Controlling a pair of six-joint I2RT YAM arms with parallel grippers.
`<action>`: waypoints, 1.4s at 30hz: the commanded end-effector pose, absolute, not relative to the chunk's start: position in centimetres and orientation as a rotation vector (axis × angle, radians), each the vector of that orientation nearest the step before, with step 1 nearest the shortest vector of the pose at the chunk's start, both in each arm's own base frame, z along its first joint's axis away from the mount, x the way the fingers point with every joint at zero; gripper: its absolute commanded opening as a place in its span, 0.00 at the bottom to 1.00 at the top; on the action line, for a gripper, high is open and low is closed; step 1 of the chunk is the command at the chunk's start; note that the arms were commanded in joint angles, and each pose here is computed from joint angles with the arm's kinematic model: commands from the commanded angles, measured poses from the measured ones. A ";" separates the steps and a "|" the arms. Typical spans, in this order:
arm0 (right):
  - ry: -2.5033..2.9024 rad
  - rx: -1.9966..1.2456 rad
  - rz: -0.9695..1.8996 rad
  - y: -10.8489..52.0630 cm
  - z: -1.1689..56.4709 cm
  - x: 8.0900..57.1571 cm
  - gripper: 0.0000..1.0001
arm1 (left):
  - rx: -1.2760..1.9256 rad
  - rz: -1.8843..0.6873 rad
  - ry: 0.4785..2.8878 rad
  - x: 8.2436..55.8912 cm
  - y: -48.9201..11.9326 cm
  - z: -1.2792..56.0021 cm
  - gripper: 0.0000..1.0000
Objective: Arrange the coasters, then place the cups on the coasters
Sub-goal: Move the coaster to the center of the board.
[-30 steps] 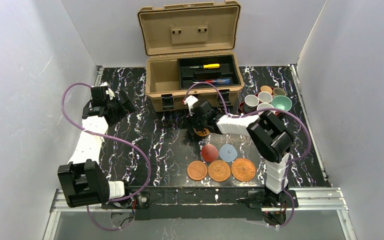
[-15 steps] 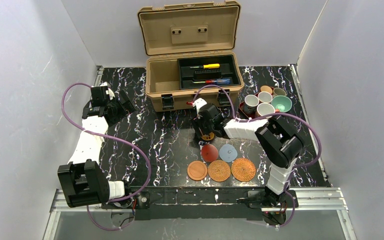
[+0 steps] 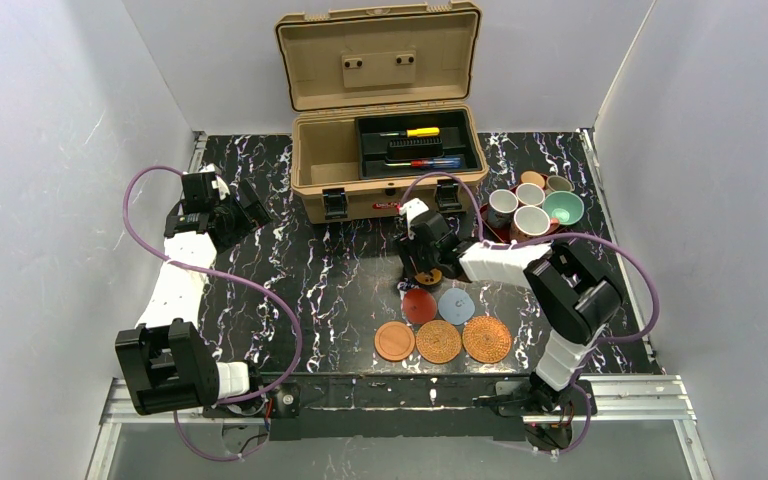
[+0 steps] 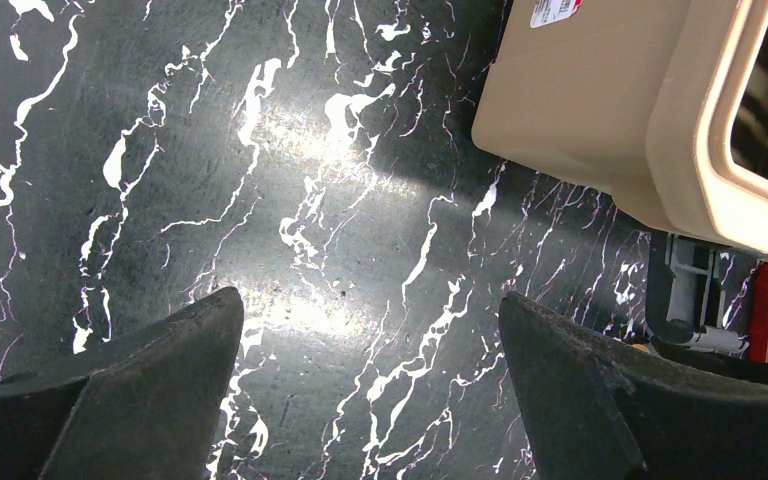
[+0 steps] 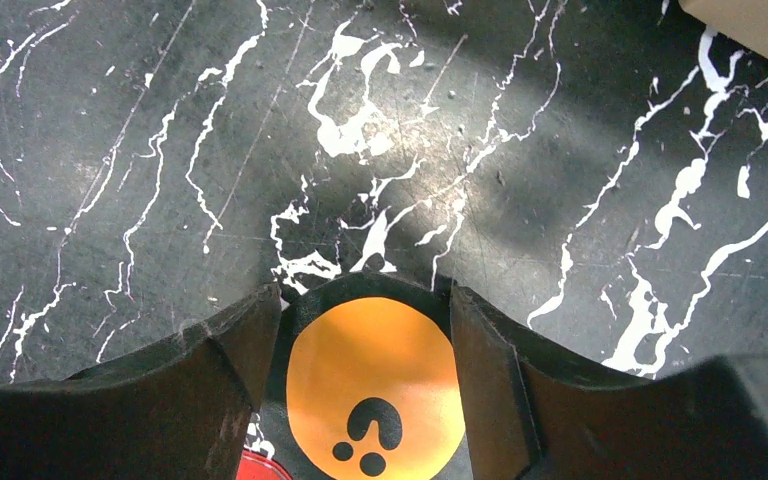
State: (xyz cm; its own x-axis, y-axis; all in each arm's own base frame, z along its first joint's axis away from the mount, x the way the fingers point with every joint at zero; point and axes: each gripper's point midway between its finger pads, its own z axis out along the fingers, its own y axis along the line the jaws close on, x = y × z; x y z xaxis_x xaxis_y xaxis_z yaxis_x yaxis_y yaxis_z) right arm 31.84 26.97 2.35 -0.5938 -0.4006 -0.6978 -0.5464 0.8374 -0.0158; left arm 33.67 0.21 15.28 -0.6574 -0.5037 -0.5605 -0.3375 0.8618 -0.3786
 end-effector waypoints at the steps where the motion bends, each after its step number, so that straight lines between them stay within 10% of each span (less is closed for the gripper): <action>1: 2.414 -0.699 0.134 23.3 0.1 29.4 0.70 | -0.608 -0.327 2.353 33.5 0.1 15.1 0.98; 42: 2.327 -0.655 0.297 26.5 5.8 30.8 0.83 | -0.599 -0.331 2.352 33.5 0.1 15.2 0.98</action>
State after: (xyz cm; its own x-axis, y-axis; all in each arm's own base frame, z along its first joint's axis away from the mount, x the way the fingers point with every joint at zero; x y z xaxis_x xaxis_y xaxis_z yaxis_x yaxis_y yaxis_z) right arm 29.75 25.40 2.87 -0.6714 -0.3882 -0.6313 -0.5119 0.8589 0.0163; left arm 33.67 0.07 15.32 -0.6584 -0.5058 -0.5574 -0.3344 0.8601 -0.3853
